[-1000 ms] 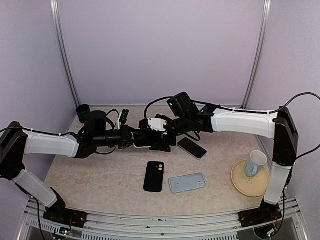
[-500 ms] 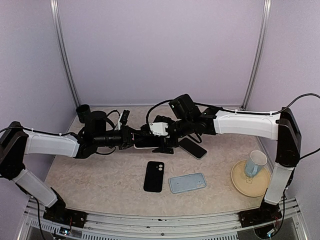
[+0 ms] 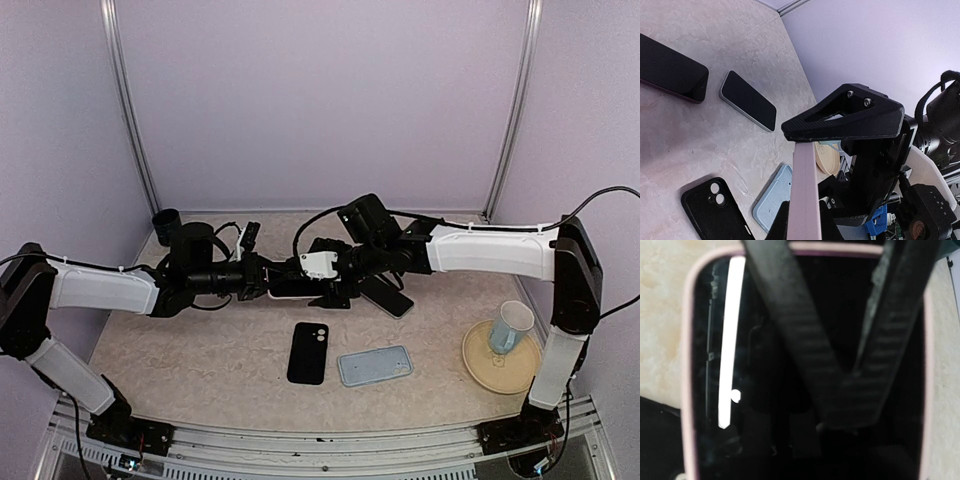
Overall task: Put the phone into the phone case
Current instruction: Pass from the left arm to the right
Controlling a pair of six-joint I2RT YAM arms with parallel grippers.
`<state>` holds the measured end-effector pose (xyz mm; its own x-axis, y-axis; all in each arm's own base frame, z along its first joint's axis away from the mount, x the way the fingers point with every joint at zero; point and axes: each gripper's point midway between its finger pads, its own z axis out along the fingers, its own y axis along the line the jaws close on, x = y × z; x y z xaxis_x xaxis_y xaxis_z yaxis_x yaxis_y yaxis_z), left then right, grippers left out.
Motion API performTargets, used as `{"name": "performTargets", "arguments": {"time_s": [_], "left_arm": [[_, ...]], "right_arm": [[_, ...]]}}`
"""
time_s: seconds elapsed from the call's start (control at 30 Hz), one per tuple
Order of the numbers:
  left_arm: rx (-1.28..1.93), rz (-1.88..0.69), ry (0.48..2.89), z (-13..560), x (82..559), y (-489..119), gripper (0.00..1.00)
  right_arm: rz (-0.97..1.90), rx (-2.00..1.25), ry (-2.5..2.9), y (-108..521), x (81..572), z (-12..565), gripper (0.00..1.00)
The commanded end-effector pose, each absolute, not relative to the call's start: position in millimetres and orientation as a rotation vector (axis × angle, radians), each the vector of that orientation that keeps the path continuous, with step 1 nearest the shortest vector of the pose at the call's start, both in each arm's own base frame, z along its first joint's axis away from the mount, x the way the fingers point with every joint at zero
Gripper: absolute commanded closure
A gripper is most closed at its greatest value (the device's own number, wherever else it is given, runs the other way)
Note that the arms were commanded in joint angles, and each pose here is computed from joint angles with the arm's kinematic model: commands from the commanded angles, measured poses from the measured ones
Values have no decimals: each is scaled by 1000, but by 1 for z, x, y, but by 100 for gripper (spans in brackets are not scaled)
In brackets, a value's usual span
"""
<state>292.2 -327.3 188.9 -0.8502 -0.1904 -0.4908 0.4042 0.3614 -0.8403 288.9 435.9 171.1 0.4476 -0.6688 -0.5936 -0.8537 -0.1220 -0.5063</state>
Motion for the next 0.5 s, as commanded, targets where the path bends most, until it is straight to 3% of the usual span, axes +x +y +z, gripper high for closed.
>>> {"name": "performTargets", "arguments": {"time_s": [0.0, 0.23, 0.47], "left_arm": [[233, -1558, 1985, 220, 299, -331, 100], [226, -1565, 1979, 220, 299, -328, 100], [224, -1569, 1979, 218, 298, -328, 100]], "right_arm": [[266, -1863, 1256, 433, 280, 178, 12], [245, -1866, 1245, 430, 280, 174, 11], [235, -1837, 1228, 433, 283, 179, 28]]}}
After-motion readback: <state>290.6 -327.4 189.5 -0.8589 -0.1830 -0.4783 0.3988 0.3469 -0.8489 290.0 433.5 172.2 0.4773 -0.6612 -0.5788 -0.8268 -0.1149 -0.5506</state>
